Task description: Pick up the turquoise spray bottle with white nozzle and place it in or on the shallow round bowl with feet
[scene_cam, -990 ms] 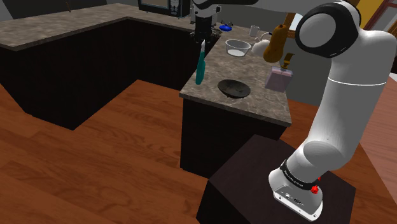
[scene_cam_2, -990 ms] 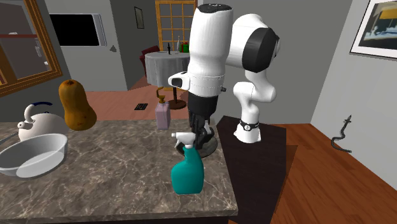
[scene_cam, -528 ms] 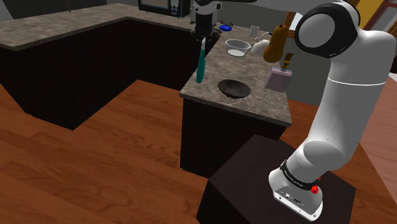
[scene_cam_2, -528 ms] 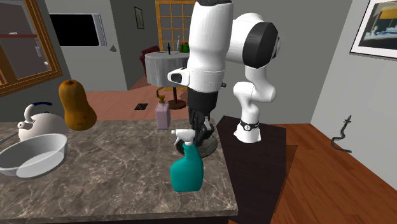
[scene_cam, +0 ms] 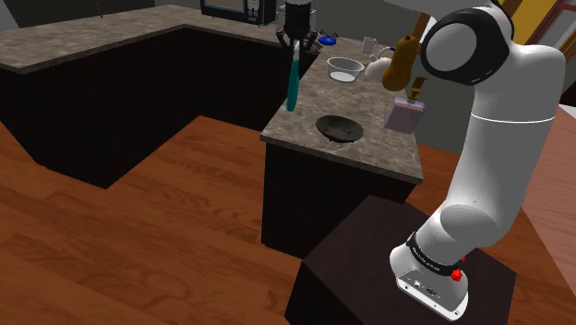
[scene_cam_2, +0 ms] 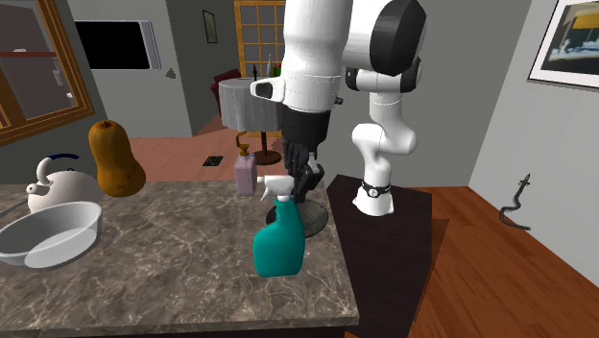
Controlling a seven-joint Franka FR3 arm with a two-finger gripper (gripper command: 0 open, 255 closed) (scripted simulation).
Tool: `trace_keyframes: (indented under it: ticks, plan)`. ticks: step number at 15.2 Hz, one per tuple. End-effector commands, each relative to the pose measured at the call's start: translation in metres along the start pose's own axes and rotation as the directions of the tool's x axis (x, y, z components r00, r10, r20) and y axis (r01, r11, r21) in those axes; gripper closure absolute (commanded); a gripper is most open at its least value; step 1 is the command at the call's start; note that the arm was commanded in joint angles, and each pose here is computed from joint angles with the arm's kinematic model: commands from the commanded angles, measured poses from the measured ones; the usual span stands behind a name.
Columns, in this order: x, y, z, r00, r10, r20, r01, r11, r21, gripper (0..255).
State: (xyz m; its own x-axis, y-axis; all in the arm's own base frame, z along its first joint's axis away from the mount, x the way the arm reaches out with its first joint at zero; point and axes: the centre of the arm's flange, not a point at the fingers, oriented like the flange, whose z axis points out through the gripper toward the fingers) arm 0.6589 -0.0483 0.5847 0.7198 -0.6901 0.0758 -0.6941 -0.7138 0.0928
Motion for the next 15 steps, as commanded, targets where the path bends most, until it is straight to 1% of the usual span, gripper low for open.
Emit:
trace_keyframes:
  ticks: [1, 12, 15]
  plan:
    - [0.0, 0.001, -0.011, 1.0, 0.0, 0.0, 0.0, 1.0, 0.0, 255]
    - [0.004, 0.006, -0.068, 1.0, 0.0, 0.0, 0.0, 1.0, 0.0, 255]
    - [-0.011, 0.04, -0.081, 1.0, 0.0, 0.0, 0.0, 1.0, 0.0, 255]
